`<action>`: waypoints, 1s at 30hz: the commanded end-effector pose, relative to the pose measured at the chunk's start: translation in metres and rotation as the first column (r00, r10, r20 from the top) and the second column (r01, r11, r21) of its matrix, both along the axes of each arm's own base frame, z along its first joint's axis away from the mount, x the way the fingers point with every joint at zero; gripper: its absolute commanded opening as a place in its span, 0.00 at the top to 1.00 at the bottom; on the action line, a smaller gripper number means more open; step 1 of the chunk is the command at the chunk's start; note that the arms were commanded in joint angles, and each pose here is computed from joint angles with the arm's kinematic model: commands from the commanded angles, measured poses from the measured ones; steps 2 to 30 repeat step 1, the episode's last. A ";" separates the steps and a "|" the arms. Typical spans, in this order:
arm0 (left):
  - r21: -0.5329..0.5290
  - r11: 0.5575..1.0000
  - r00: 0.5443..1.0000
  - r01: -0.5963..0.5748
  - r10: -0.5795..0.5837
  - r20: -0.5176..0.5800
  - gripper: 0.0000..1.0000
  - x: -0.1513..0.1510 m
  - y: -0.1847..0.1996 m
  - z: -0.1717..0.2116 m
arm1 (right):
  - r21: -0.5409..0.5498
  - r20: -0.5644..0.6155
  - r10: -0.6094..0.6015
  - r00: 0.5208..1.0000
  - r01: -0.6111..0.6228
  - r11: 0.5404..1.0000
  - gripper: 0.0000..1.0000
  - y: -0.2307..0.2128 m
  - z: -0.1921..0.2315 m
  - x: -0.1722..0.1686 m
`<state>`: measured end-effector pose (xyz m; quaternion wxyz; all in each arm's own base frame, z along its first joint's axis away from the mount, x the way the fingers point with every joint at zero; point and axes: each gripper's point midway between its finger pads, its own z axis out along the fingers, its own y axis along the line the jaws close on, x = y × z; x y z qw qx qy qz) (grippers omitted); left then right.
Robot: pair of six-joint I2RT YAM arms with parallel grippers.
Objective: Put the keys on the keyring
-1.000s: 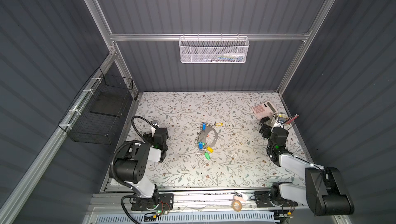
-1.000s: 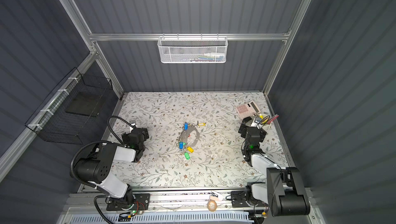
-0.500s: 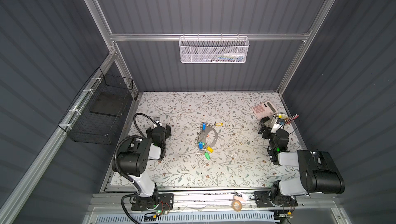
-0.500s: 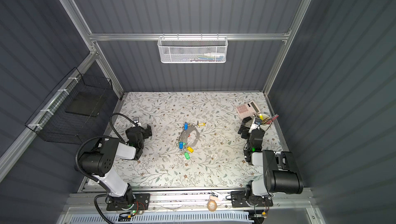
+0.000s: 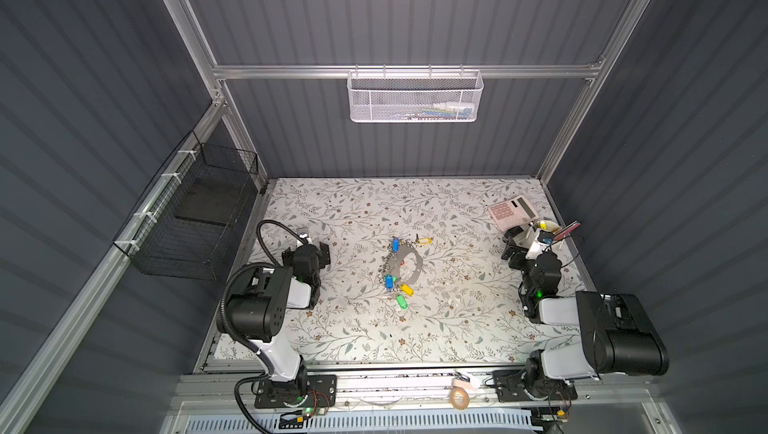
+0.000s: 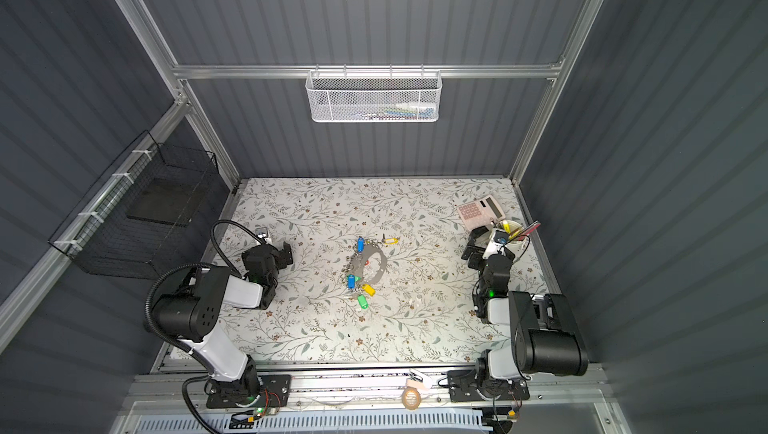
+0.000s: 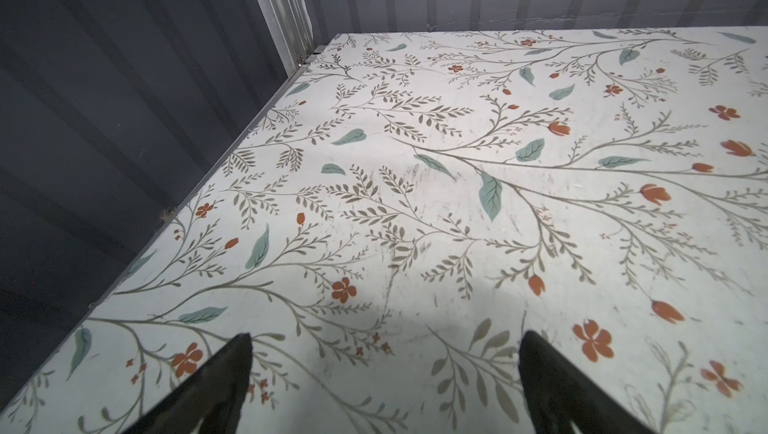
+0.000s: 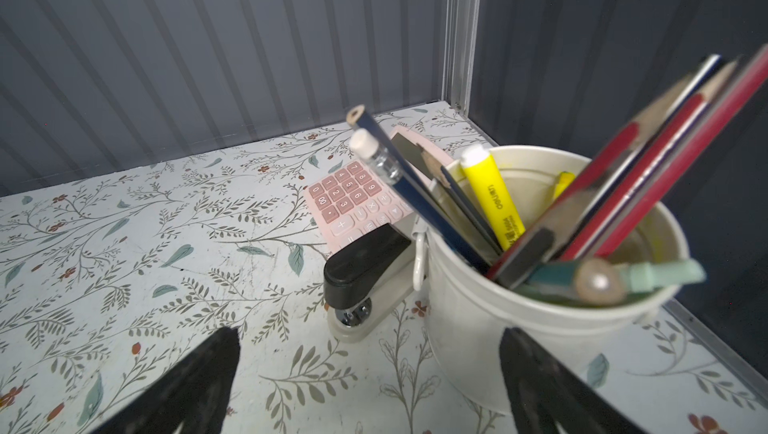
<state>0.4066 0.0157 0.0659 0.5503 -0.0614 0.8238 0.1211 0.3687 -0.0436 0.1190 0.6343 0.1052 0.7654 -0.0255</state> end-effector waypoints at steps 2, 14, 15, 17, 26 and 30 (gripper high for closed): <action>-0.008 1.000 1.000 -0.006 0.006 0.014 0.00 0.003 0.001 0.004 | -0.032 0.027 0.056 0.998 -0.055 0.998 0.01 0.010 0.007 0.004; -0.008 1.000 1.000 -0.006 0.006 0.014 0.00 0.003 0.001 0.004 | -0.032 0.027 0.056 0.998 -0.055 0.998 0.01 0.010 0.007 0.004; -0.008 1.000 1.000 -0.006 0.006 0.014 0.00 0.003 0.001 0.004 | -0.032 0.027 0.056 0.998 -0.055 0.998 0.01 0.010 0.007 0.004; -0.008 1.000 1.000 -0.006 0.006 0.014 0.00 0.003 0.001 0.004 | -0.032 0.027 0.056 0.998 -0.055 0.998 0.01 0.010 0.007 0.004; -0.008 1.000 1.000 -0.006 0.006 0.014 0.00 0.003 0.001 0.004 | -0.032 0.027 0.056 0.998 -0.055 0.998 0.01 0.010 0.007 0.004; -0.008 1.000 1.000 -0.006 0.006 0.014 0.00 0.003 0.001 0.004 | -0.032 0.027 0.056 0.998 -0.055 0.998 0.01 0.010 0.007 0.004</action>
